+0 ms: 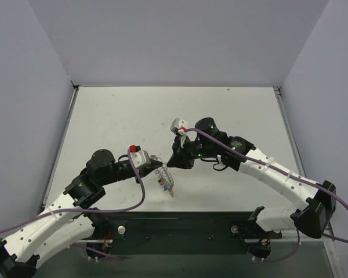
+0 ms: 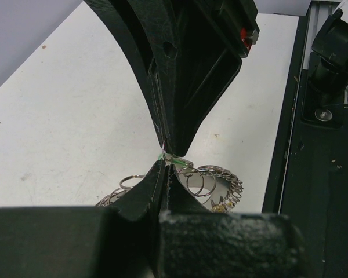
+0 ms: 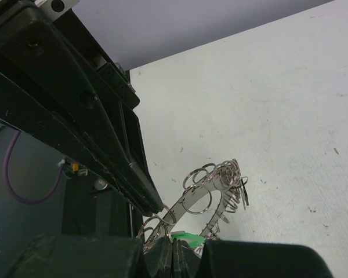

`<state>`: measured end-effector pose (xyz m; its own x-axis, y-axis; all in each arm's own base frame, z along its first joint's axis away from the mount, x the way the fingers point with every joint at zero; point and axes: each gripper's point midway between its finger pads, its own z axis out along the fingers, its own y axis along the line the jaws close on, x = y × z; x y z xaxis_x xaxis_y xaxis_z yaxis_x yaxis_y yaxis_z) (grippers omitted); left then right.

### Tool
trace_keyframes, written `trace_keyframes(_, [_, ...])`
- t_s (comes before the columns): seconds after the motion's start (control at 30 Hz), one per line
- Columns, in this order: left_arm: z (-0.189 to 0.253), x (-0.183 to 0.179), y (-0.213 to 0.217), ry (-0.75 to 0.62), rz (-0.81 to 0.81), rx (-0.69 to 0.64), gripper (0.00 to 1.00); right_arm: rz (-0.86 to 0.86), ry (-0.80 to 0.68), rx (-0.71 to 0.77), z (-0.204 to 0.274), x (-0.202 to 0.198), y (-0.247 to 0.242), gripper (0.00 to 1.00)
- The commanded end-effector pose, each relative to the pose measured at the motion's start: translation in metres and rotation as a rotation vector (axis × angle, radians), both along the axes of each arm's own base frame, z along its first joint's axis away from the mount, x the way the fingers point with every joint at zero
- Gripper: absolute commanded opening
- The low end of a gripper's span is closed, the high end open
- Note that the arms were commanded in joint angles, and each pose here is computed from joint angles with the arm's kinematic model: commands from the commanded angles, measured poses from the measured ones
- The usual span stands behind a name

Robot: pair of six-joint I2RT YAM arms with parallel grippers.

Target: Put the keys on the keyring

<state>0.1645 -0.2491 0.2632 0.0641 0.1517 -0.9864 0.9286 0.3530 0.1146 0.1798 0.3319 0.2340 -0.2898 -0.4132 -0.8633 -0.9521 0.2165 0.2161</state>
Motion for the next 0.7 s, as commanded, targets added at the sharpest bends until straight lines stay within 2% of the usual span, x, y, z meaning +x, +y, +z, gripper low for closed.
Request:
trace_keyframes(0.0, [0.055, -0.011, -0.004, -0.097, -0.049, -0.134, 0.00, -0.029, -0.062, 0.046, 0.016, 0.011, -0.004, 0.00])
trace_keyframes(0.4, [0.061, -0.007, -0.006, -0.059, -0.024, -0.219, 0.00, -0.036, -0.067, 0.048, 0.016, 0.010, -0.008, 0.00])
trace_keyframes(0.67, [0.053, 0.011, -0.005, 0.007, 0.081, -0.273, 0.00, -0.083, -0.039, 0.041, 0.003, 0.016, -0.018, 0.00])
